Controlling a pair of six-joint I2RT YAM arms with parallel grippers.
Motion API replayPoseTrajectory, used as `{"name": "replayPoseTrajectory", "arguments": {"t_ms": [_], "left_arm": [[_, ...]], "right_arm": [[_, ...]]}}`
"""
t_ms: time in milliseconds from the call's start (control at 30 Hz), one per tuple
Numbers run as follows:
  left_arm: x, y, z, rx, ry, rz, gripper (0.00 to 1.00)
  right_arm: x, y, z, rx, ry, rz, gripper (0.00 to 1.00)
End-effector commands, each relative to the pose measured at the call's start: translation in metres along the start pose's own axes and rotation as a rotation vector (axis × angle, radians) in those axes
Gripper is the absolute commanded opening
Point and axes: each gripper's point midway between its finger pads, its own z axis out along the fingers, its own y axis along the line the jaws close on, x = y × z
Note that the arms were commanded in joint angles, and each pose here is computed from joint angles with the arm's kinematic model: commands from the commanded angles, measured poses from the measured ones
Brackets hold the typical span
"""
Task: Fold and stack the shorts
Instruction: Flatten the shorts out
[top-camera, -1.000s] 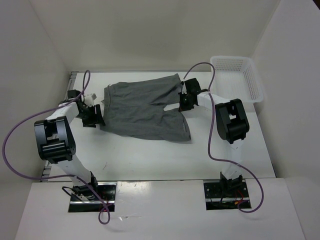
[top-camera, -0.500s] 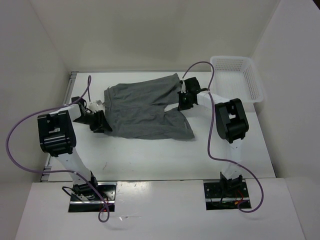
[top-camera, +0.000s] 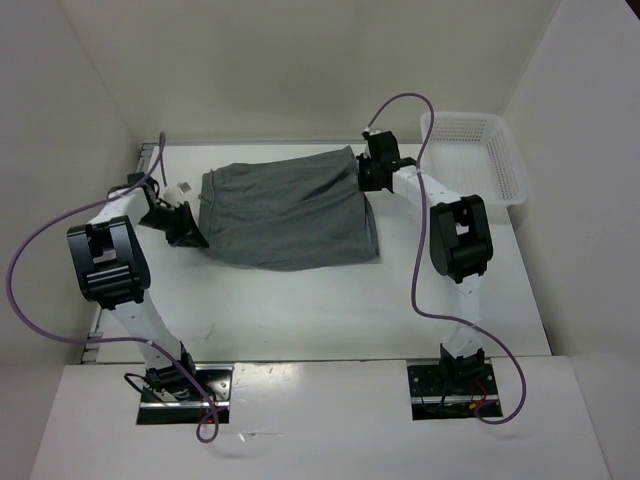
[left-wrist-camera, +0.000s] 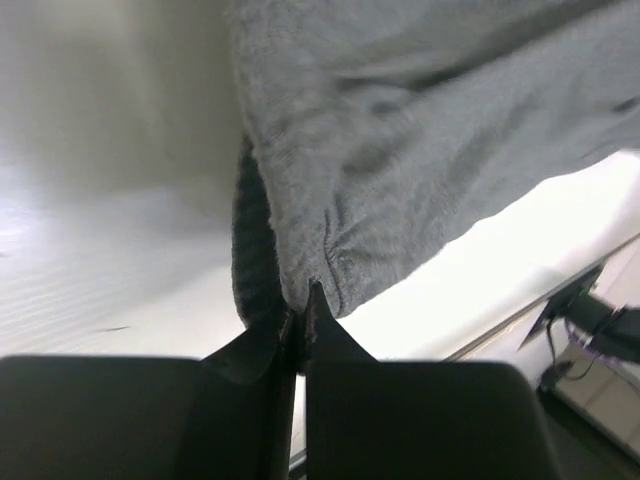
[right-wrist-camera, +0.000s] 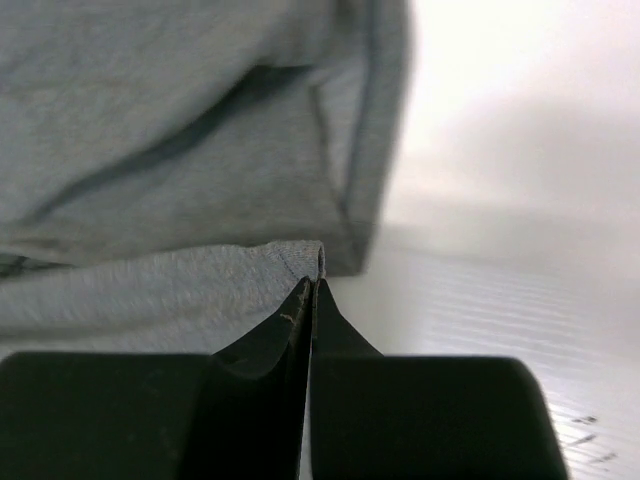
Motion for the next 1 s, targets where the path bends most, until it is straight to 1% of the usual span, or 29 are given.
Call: {"name": "replayPoseTrajectory", "arguments": {"t_ms": [0, 67, 133, 167, 233, 333, 400, 433, 467, 533, 600, 633, 733, 767, 800, 833, 867, 900, 967], "left_arm": [[-0.01, -0.006, -0.028, 0.005, 0.008, -0.044, 0.03], [-0.011, -0.021, -0.035, 0.062, 0.031, -0.067, 0.04], [-0.008, -0.034, -0.032, 0.077, 0.057, -0.046, 0.06], [-0.005, -0.033, -0.03, 0.078, 0.065, -0.052, 0.08], [-0.004, -0.028, -0.018, 0.068, 0.084, -0.049, 0.09], [-0.006, -0.025, -0.014, 0.068, 0.092, -0.054, 0.15], [-0.014, -0.029, -0.017, 0.081, 0.072, -0.041, 0.19], [-0.019, -0.03, -0.019, 0.08, 0.056, -0.027, 0.19], [-0.027, -0.034, -0.025, 0.078, 0.029, -0.007, 0.19], [-0.036, -0.044, -0.021, 0.081, 0.008, 0.048, 0.19], [-0.046, -0.049, -0.014, 0.075, -0.003, 0.087, 0.16], [-0.048, -0.049, -0.005, 0.078, 0.015, 0.091, 0.14], [-0.065, -0.061, 0.009, 0.128, -0.007, 0.145, 0.14], [-0.081, -0.06, 0.013, 0.128, -0.06, 0.188, 0.14], [-0.086, -0.06, 0.019, 0.13, -0.072, 0.209, 0.16], [-0.09, -0.053, 0.031, 0.099, -0.075, 0.223, 0.18], [-0.104, -0.046, 0.037, 0.075, -0.116, 0.252, 0.21], [-0.107, -0.043, 0.046, 0.05, -0.121, 0.27, 0.21], [-0.118, -0.032, 0.061, -0.002, -0.141, 0.296, 0.24]], "right_arm": [[-0.019, -0.025, -0.001, 0.133, -0.062, -0.004, 0.0], [-0.015, -0.025, 0.0, 0.135, -0.053, -0.005, 0.0], [-0.01, -0.021, 0.001, 0.106, -0.038, -0.006, 0.0], [-0.009, -0.016, 0.001, 0.076, -0.032, -0.006, 0.0], [-0.001, -0.016, 0.006, 0.07, -0.013, -0.006, 0.0], [-0.008, -0.016, 0.008, 0.075, -0.037, -0.006, 0.0], [-0.014, -0.021, 0.009, 0.108, -0.053, -0.016, 0.0], [-0.025, -0.019, 0.006, 0.104, -0.077, -0.015, 0.0], [-0.027, -0.019, 0.009, 0.104, -0.079, -0.024, 0.0], [-0.03, -0.019, 0.012, 0.103, -0.085, -0.024, 0.0], [-0.025, -0.018, 0.016, 0.094, -0.072, -0.024, 0.0], [-0.015, -0.02, 0.018, 0.098, -0.05, -0.025, 0.0], [0.002, -0.024, 0.022, 0.105, -0.013, -0.037, 0.0], [-0.002, -0.021, 0.019, 0.091, -0.02, -0.037, 0.0], [0.006, -0.021, 0.02, 0.085, -0.003, -0.046, 0.0], [0.01, -0.02, 0.021, 0.077, 0.008, -0.046, 0.0], [0.01, -0.02, 0.021, 0.077, 0.008, -0.046, 0.0], [0.011, -0.019, 0.021, 0.068, 0.01, -0.046, 0.0], [0.011, -0.019, 0.021, 0.068, 0.01, -0.055, 0.0]]}}
